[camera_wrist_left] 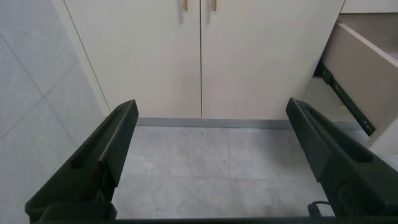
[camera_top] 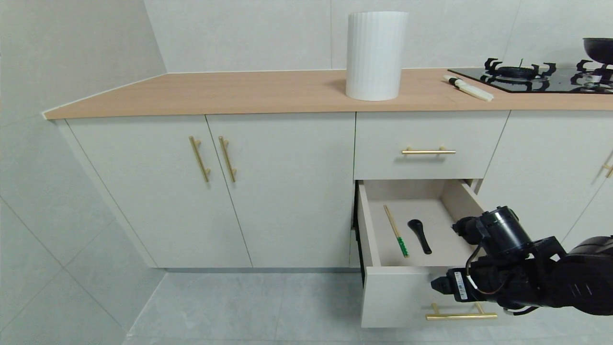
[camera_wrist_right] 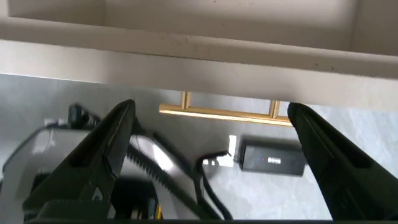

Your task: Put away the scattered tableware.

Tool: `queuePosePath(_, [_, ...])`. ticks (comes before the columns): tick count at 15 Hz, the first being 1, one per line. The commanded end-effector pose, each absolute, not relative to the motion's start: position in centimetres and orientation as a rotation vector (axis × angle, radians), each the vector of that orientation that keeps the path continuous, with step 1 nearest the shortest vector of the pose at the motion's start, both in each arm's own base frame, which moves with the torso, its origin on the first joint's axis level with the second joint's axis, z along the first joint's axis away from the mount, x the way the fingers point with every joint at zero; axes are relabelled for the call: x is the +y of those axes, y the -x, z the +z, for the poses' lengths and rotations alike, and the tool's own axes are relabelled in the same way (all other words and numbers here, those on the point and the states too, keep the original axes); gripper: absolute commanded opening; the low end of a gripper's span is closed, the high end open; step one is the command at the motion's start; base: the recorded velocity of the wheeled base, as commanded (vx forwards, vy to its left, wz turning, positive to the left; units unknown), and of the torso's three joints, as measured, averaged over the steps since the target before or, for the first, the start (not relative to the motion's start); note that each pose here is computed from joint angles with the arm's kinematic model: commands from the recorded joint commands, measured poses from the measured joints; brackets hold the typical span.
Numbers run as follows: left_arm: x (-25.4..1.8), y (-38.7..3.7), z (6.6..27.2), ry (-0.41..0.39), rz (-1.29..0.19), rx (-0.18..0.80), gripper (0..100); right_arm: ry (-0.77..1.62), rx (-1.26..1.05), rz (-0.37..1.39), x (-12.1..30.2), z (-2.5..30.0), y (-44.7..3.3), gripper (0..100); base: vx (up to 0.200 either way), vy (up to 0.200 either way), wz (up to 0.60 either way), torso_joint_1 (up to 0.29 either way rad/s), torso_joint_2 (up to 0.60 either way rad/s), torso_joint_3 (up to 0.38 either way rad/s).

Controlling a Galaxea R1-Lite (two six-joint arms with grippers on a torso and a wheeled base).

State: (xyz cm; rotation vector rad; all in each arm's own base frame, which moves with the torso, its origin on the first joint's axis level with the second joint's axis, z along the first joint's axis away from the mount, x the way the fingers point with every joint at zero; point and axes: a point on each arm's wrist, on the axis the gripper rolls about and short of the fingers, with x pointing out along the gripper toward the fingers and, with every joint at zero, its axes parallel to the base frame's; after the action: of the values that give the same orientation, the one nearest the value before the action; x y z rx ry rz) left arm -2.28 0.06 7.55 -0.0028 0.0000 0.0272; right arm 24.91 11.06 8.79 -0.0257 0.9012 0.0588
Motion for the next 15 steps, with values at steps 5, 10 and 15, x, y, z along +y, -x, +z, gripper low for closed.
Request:
queuePosePath(5, [0.1, 2.3, 7.5, 0.003, 0.028, 0.000, 100, 0.004, 0.877, 0.019, 10.7, 7.3, -27.7, 100, 0.000, 0.000, 0.00, 0.000, 0.00, 0.000])
queuePosePath(10, [0.1, 2.3, 7.5, 0.003, 0.028, 0.000, 100, 0.010, 0.846, -0.006, 9.8, 7.4, -30.3, 100, 0.000, 0.000, 0.00, 0.000, 0.00, 0.000])
queuePosePath(15, [0.1, 2.3, 7.5, 0.003, 0.028, 0.000, 100, 0.015, 0.791, 0.007, 10.5, 7.9, -33.0, 100, 0.000, 0.000, 0.00, 0.000, 0.00, 0.000])
